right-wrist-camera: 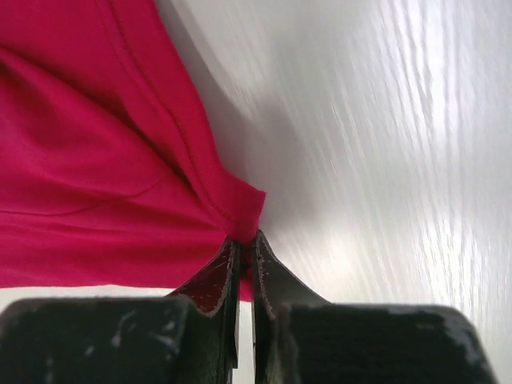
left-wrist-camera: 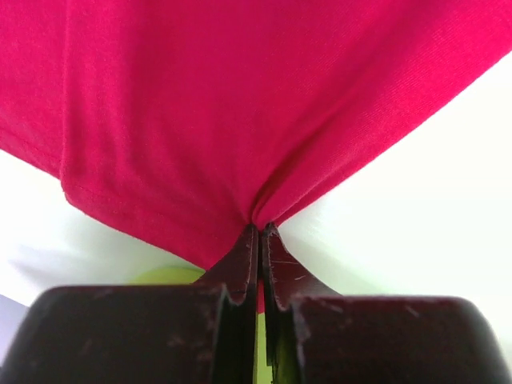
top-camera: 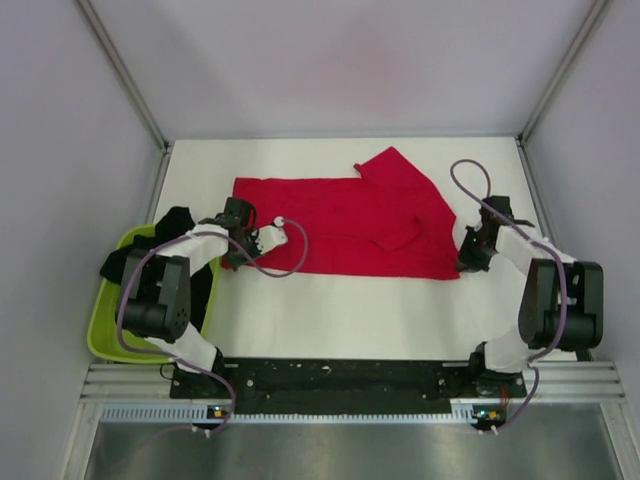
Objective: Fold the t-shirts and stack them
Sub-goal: Fold the flattened tshirt in 1/3 of the way
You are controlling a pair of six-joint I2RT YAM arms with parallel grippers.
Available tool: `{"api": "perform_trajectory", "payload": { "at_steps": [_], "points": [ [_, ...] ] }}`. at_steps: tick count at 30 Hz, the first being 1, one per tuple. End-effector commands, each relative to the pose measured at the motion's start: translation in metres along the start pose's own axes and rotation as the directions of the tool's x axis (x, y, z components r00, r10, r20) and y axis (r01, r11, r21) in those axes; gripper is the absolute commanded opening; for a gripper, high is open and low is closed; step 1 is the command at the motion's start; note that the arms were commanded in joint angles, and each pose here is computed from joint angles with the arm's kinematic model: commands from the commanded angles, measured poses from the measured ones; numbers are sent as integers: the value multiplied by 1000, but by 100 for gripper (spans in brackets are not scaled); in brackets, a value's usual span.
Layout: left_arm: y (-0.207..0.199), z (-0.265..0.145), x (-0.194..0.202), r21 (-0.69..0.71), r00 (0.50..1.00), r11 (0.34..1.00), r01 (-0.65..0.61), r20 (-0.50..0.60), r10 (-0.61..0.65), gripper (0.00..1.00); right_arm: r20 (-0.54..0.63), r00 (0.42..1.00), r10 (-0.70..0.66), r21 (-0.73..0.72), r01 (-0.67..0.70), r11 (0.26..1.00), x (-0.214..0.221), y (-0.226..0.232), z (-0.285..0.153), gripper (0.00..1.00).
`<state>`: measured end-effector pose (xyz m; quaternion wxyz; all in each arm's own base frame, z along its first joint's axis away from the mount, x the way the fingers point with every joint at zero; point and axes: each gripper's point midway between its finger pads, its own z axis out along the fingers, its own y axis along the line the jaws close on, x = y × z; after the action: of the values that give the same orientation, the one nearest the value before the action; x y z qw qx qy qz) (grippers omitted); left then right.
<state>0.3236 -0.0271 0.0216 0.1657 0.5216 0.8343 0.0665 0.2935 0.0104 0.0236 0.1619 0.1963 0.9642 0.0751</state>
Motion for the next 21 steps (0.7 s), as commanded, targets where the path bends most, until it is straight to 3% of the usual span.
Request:
{"api": "perform_trajectory", "payload": {
  "at_steps": [1,6,8,9,10,11,13,14,16,17,21],
  "points": [
    [-27,-20,15,83,1000,996,-21,-18,23,0,60,995,75,23,-76,997,13,-12,-34,0],
    [-47,-38,33,157,996,987,-26,-83,39,1,-5,995,103,37,-103,994,55,-20,-51,0],
    [-49,-46,36,178,993,984,-22,-107,41,28,30,993,114,60,-115,991,59,-27,-57,0],
    [-49,-50,36,189,992,982,-22,-117,44,46,47,992,118,56,-121,991,57,-26,-60,13],
    [-43,-55,39,175,989,984,-21,-143,46,58,71,990,122,51,-126,991,53,-25,-66,42],
    [-38,-62,34,170,990,985,-17,-136,40,65,108,987,123,58,-130,990,45,-26,-73,62],
    [-24,-75,7,164,999,986,2,-53,7,67,221,968,120,108,-147,983,18,-32,-93,82],
    [-14,-85,-14,151,1000,988,12,10,-14,68,286,951,113,133,-157,979,3,-36,-105,82],
    [-2,-107,-66,157,984,988,15,173,-42,67,370,925,89,106,-137,985,-24,-26,-127,77],
    [-4,-116,-95,177,966,984,-5,254,-41,63,399,915,64,66,-99,993,-35,-14,-133,67],
    [-62,-130,-211,217,870,948,-234,482,104,35,313,950,-1,-197,66,978,-27,55,-110,1]
  ]
}}
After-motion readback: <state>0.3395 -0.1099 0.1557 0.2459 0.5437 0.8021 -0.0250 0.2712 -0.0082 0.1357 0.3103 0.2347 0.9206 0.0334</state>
